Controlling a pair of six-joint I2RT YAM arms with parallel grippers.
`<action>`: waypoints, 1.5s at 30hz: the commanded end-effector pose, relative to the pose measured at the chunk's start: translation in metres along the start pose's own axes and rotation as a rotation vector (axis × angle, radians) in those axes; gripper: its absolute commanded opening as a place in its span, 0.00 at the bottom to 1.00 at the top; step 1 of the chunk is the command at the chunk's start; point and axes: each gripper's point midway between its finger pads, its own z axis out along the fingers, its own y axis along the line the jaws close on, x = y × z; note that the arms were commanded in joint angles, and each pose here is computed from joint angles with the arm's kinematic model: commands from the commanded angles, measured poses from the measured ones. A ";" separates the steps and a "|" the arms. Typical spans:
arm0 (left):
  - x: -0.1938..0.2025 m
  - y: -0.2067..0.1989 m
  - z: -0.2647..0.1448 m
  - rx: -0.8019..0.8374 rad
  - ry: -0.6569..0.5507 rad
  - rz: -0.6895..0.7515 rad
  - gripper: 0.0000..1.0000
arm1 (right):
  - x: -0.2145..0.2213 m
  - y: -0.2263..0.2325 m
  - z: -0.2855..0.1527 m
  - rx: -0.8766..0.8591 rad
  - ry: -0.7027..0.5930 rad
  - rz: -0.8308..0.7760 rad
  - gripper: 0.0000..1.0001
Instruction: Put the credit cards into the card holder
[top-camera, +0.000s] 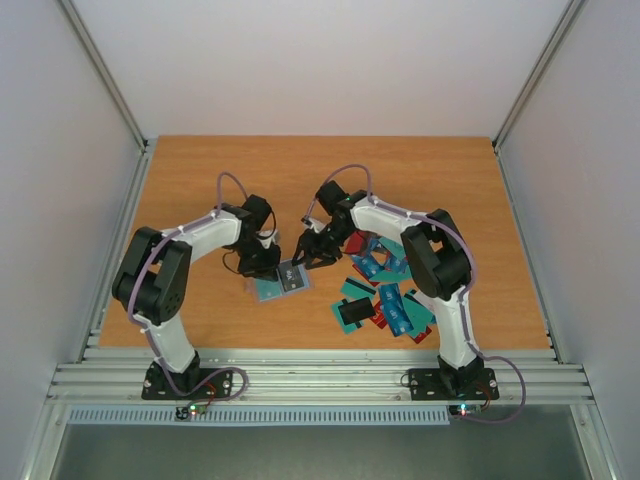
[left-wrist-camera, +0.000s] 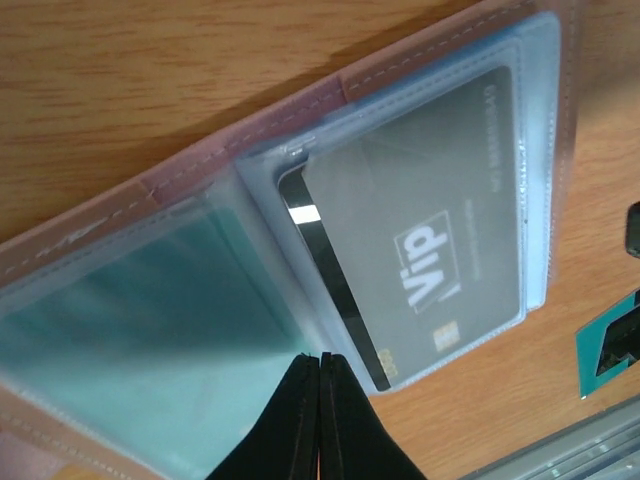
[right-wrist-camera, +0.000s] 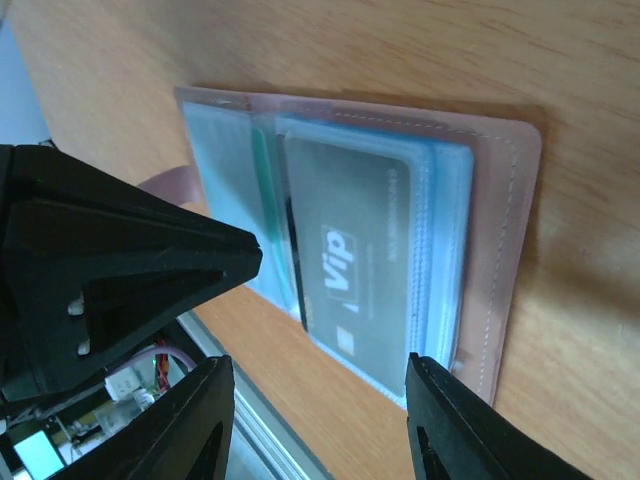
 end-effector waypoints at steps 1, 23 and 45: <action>-0.009 -0.004 0.007 0.034 -0.009 0.026 0.03 | -0.007 0.000 0.007 -0.028 0.006 0.013 0.48; -0.011 -0.002 0.032 0.058 0.054 0.025 0.00 | -0.004 -0.013 0.022 -0.038 0.047 0.040 0.45; -0.023 -0.022 0.031 0.074 0.045 0.049 0.00 | 0.010 -0.001 -0.008 0.097 0.005 -0.023 0.38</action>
